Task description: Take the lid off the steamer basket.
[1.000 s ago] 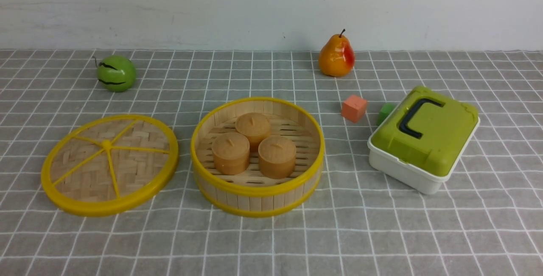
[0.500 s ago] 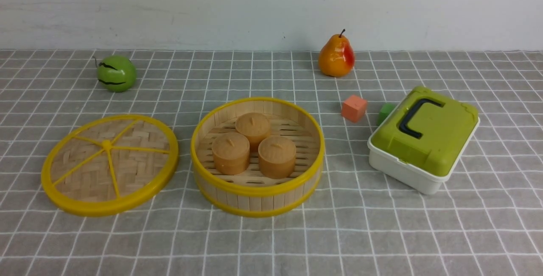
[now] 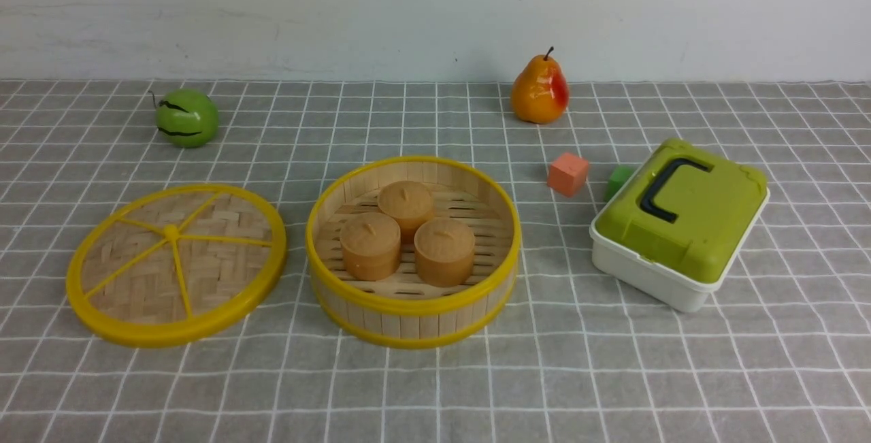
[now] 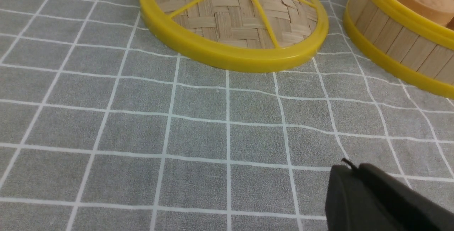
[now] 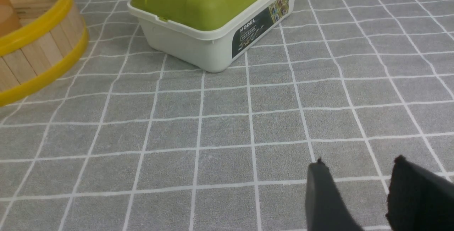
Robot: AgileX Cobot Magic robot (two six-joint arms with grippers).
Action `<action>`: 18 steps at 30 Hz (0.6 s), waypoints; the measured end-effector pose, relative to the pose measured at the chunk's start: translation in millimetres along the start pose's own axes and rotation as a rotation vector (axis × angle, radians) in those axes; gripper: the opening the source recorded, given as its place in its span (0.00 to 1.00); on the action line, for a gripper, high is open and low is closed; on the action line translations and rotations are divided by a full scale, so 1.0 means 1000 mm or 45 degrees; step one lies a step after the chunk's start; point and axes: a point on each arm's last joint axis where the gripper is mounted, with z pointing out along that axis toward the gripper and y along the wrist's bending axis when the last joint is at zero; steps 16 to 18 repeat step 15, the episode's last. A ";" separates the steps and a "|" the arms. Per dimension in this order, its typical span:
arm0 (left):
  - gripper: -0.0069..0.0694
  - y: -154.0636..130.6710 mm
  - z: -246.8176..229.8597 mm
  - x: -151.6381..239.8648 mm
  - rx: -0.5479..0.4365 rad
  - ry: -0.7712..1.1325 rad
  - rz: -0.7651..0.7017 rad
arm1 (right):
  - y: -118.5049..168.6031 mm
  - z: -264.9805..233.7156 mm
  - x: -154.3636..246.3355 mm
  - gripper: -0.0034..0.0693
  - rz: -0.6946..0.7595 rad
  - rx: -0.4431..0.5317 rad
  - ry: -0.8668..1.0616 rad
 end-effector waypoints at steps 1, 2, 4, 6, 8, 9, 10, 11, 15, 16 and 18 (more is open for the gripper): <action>0.12 0.000 0.000 0.000 0.000 0.000 0.000 | 0.000 0.000 0.000 0.38 0.000 0.000 0.000; 0.12 0.000 0.000 0.000 0.000 0.000 0.000 | 0.000 0.000 0.000 0.38 0.000 0.000 0.000; 0.12 0.000 0.000 0.000 0.000 0.000 0.000 | 0.000 0.000 0.000 0.38 0.000 0.000 0.000; 0.12 0.000 0.000 0.000 0.000 0.000 0.000 | 0.000 0.000 0.000 0.38 0.000 0.000 0.000; 0.12 0.000 0.000 0.000 0.000 0.000 0.000 | 0.000 0.000 0.000 0.38 0.000 0.000 0.000; 0.12 0.000 0.000 0.000 0.000 0.000 0.000 | 0.000 0.000 0.000 0.38 0.000 0.000 0.000; 0.12 0.000 0.000 0.000 0.000 0.000 0.000 | 0.000 0.000 0.000 0.38 0.000 0.000 0.000; 0.12 0.000 0.000 0.000 0.000 0.000 0.000 | 0.000 0.000 0.000 0.38 0.000 0.000 0.000; 0.13 0.000 0.000 0.000 0.000 0.000 0.000 | 0.000 0.000 0.000 0.38 0.000 0.000 0.000; 0.13 0.000 0.000 0.000 0.000 0.000 0.000 | 0.000 0.000 0.000 0.38 0.000 0.000 0.000; 0.13 0.000 0.000 0.000 0.000 0.000 0.000 | 0.000 0.000 0.000 0.38 0.000 0.000 0.000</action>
